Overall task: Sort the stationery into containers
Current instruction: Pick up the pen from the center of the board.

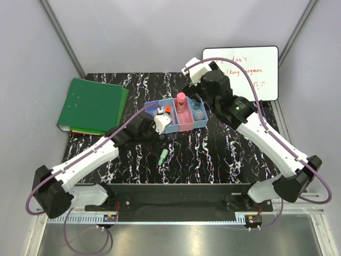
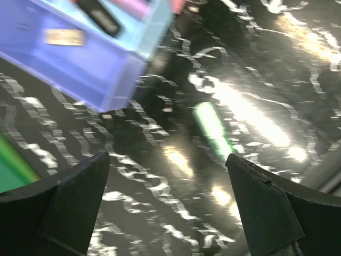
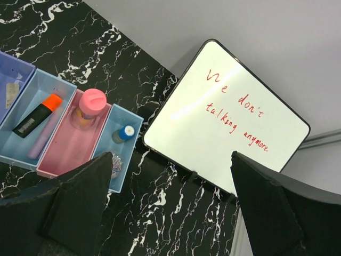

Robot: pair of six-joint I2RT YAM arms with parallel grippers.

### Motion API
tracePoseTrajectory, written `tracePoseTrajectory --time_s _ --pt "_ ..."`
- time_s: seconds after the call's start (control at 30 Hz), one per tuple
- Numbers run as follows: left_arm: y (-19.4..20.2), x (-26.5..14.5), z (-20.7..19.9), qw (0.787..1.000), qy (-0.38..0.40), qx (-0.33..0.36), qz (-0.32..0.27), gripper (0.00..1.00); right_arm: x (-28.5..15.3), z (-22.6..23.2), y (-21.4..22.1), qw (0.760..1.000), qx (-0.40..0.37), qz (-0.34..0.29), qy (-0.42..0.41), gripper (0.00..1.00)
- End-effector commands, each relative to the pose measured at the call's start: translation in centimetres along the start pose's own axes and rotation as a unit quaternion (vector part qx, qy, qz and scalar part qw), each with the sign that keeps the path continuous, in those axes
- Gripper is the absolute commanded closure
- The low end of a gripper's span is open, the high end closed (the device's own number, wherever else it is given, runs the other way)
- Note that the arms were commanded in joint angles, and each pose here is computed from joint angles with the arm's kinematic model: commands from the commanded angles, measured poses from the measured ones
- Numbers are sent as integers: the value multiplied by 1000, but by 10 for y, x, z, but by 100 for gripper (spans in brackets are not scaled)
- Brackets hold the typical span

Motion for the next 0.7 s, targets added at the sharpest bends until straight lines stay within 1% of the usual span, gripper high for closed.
tracePoseTrajectory --time_s 0.0,0.03,0.13,0.2,0.3,0.37,0.43,0.67 --pt "-9 12 -16 997 15 -71 35 1 -5 -7 -2 1000 -11 -2 12 0" --pt "-12 14 -19 995 23 -85 38 1 -4 -7 -2 1000 -11 -1 12 0" --pt "-9 29 -20 993 24 -90 68 1 -4 -5 0 1000 -9 -3 8 0" --pt "0 44 -22 990 27 -93 103 1 -2 -3 2 1000 -14 -1 4 0" --pt "8 56 -27 985 35 -101 133 1 -3 -4 1 1000 -14 -5 9 0" --pt "9 62 -28 984 35 -106 136 2 -4 -7 0 1000 -12 -8 10 0" --pt "17 71 -31 981 37 -111 153 2 -6 -7 -1 1000 -11 -10 11 0" --pt "30 96 -35 978 29 -125 165 3 -8 -8 3 1000 -7 -8 7 0"
Point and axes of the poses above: each gripper's point midway between its finger pads, its own x axis out along the fingers, its own z axis along the line the jaws close on, y = z × x, the point moved 9 cm from there along -x, back along the fingers, and after that the axes turned 6 degrees about x, right-handed, at the moved point
